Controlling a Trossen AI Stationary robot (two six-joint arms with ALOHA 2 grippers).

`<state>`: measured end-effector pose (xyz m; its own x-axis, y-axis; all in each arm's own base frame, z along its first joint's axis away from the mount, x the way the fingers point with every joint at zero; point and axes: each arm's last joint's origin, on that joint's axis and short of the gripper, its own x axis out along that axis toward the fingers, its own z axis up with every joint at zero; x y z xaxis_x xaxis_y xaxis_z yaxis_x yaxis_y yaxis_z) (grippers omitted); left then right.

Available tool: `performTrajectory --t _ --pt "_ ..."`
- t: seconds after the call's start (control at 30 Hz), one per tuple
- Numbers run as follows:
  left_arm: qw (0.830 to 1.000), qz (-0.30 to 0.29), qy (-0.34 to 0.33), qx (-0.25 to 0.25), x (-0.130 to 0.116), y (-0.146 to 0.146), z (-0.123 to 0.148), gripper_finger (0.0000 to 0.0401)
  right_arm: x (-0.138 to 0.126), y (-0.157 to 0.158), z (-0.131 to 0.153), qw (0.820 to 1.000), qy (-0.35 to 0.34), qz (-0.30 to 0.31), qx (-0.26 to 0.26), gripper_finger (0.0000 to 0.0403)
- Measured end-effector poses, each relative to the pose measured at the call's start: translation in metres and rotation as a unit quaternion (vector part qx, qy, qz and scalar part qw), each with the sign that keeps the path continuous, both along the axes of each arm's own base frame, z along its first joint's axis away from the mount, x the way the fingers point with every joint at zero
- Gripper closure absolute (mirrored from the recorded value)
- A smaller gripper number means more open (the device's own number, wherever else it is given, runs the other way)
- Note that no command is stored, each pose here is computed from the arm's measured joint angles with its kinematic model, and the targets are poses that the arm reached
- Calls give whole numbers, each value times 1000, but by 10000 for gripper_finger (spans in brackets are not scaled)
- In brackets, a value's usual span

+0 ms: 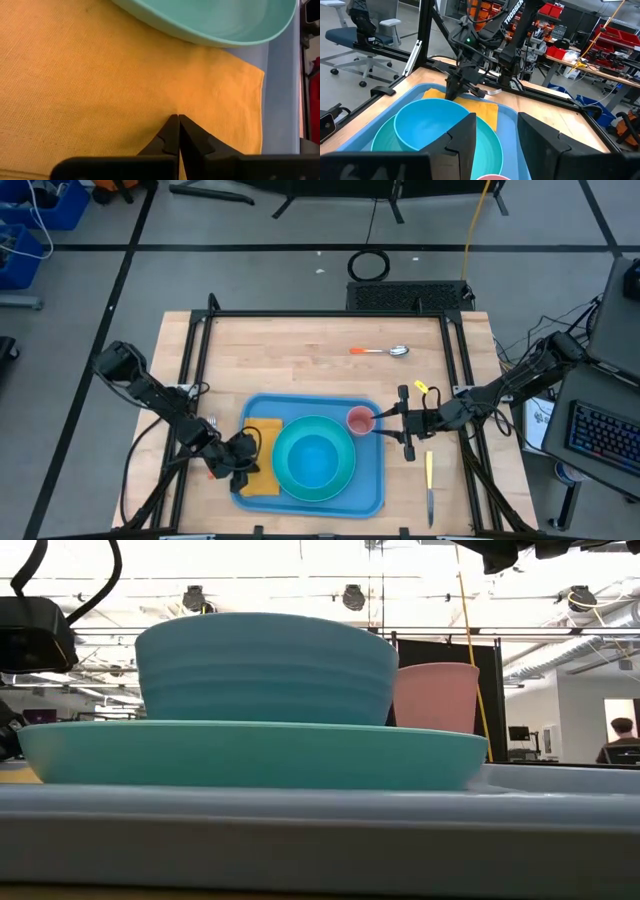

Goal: Set up tray
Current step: Put the yellow napkin on the blue serving tray to the left of the blue plate

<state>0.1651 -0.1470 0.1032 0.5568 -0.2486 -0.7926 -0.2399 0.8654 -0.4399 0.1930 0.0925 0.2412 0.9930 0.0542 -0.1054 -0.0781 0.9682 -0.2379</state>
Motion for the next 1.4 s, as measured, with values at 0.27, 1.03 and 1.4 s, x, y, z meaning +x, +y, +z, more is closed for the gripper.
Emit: performTrajectory --t 0.27,1.03,1.4 --pt "1000 -7 -14 2 1 -1 1 394 0 0 0 1000 0 0 0 268" --pt "998 -2 -62 0 7 -3 5 388 -1 1 -3 1000 12 6 -7 271" --pt "997 23 -56 -50 8 -6 8 340 1 2 -4 1000 11 6 -8 299"
